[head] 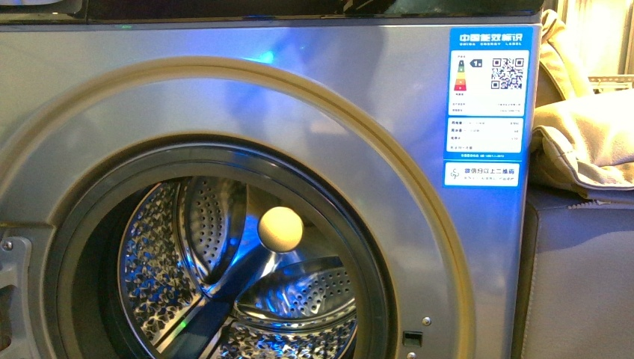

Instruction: Collect clothes from washing machine

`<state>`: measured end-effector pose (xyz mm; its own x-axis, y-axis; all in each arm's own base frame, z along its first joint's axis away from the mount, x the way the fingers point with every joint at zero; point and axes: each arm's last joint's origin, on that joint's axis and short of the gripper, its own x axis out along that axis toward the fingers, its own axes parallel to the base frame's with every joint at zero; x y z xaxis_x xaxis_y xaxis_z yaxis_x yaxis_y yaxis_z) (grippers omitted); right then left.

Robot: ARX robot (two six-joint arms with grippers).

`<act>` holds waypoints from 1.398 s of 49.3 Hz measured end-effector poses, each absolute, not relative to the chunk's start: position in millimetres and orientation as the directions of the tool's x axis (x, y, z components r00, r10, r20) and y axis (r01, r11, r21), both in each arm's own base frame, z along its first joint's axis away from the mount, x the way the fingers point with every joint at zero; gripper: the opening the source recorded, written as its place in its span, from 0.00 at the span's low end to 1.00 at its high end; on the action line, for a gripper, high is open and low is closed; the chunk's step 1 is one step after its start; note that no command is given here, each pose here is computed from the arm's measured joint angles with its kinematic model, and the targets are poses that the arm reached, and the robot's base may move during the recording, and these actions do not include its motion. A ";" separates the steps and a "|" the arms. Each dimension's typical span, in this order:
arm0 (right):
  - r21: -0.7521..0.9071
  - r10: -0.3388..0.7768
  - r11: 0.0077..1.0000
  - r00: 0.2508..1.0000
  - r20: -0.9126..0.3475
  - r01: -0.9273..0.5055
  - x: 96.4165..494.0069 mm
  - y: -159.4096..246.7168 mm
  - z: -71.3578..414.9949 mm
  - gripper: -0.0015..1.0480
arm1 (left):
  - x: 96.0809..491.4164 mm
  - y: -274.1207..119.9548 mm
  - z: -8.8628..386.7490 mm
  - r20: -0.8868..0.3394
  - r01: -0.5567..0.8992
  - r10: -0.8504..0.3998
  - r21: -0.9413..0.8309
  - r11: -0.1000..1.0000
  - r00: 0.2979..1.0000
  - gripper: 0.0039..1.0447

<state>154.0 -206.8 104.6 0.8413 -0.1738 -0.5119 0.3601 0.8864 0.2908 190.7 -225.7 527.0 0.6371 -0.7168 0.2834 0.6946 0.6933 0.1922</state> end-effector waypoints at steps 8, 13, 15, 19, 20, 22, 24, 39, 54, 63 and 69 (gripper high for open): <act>0.250 -0.201 0.870 0.769 -0.607 0.424 158.1 -216.6 55.1 0.08 | 190.7 -225.7 527.0 0.283 0.695 -0.717 0.192 0.693 0.637 0.94; 0.239 -0.199 0.857 0.723 -0.662 0.455 158.9 -222.3 27.7 0.08 | 190.7 -225.7 527.0 0.283 0.695 -0.717 0.192 0.693 0.637 0.94; 0.242 -0.187 0.853 0.704 -0.685 0.462 158.2 -223.2 16.8 0.10 | 190.7 -225.7 527.0 0.283 0.695 -0.717 0.192 0.693 0.637 0.94; 0.262 -0.164 0.837 0.678 -0.717 0.480 154.7 -222.6 0.5 0.22 | 190.7 -225.7 527.0 0.283 0.695 -0.717 0.192 0.693 0.637 0.94; 0.266 -0.161 0.835 0.675 -0.720 0.482 154.1 -222.3 -1.3 0.24 | 190.7 -225.7 527.0 0.283 0.695 -0.717 0.192 0.693 0.637 0.94; 0.277 -0.150 0.827 0.667 -0.730 0.489 151.8 -221.1 -6.7 0.31 | 190.7 -225.7 527.0 0.283 0.695 -0.717 0.192 0.693 0.637 0.94; 0.283 -0.143 0.824 0.665 -0.733 0.490 150.7 -220.5 -8.7 0.36 | 190.7 -225.7 527.0 0.283 0.695 -0.717 0.192 0.693 0.637 0.94; 0.340 -0.108 0.820 0.707 -0.699 0.461 149.7 -211.7 6.4 0.84 | 190.6 -225.5 527.3 0.284 0.694 -0.717 0.192 0.693 0.637 0.94; 0.414 -0.122 0.821 0.828 -0.547 0.394 157.1 -203.3 84.3 0.93 | 190.6 -225.5 527.3 0.284 0.694 -0.717 0.192 0.693 0.637 0.94; 0.411 -0.134 0.852 0.894 -0.428 0.325 160.0 -193.8 135.1 0.93 | 190.6 -225.5 527.3 0.284 0.694 -0.717 0.192 0.693 0.637 0.94; 0.394 -0.126 0.883 0.939 -0.320 0.253 161.4 -181.8 171.7 0.93 | 190.6 -225.5 527.3 0.284 0.694 -0.717 0.192 0.693 0.637 0.94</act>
<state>161.4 -181.8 171.7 0.9389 -0.1265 -0.3201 0.2533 0.8835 0.3941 190.6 -225.5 527.3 0.6369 -0.7166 0.2845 0.6944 0.6935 0.1921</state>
